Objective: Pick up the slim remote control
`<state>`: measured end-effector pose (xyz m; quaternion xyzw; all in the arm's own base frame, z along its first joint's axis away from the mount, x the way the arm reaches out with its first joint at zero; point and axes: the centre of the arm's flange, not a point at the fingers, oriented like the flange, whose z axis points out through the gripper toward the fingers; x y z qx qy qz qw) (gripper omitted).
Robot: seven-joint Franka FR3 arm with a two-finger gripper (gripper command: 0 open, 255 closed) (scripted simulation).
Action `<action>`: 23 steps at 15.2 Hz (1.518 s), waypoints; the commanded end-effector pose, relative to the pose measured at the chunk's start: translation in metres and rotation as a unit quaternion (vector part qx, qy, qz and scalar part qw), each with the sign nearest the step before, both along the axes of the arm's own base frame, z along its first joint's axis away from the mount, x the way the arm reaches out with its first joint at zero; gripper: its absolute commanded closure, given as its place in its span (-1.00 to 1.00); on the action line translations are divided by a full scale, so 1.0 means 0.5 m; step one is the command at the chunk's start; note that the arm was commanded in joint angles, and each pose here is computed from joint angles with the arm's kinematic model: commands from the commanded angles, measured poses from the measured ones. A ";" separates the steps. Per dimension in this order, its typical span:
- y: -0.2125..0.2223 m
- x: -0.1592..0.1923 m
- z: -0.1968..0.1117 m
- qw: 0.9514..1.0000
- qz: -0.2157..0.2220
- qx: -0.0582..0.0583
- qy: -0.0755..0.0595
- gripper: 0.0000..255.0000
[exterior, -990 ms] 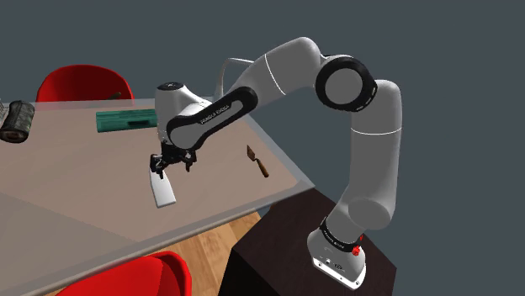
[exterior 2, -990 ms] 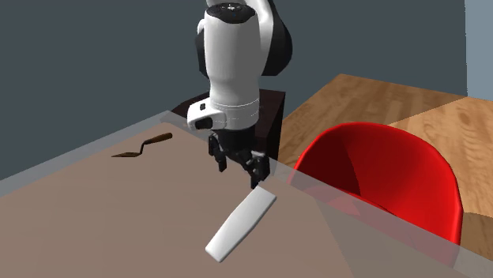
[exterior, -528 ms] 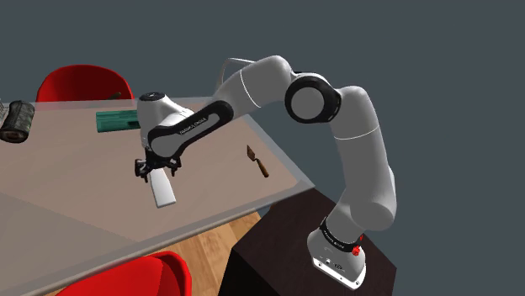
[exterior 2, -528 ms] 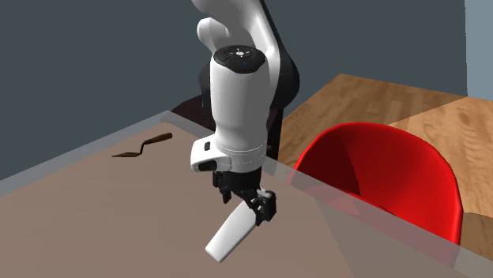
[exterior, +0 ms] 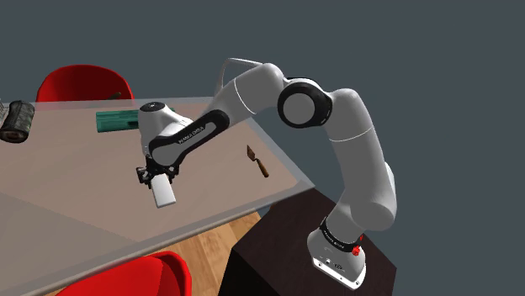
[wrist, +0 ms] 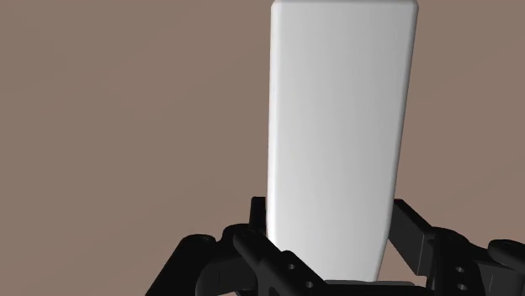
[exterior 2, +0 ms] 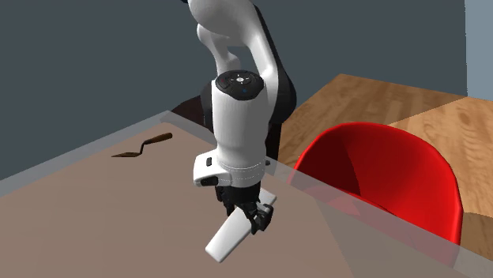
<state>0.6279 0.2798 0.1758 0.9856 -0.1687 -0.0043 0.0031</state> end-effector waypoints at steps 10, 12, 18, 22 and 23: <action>0.000 -0.001 0.008 1.000 0.000 0.000 0.000 1.00; 0.000 -0.001 0.029 1.000 0.000 0.000 0.000 1.00; 0.000 -0.001 0.092 1.000 0.000 0.000 0.000 1.00; 0.000 -0.001 0.135 1.000 0.000 0.000 0.000 1.00; 0.000 -0.001 0.145 1.000 0.000 0.000 0.000 1.00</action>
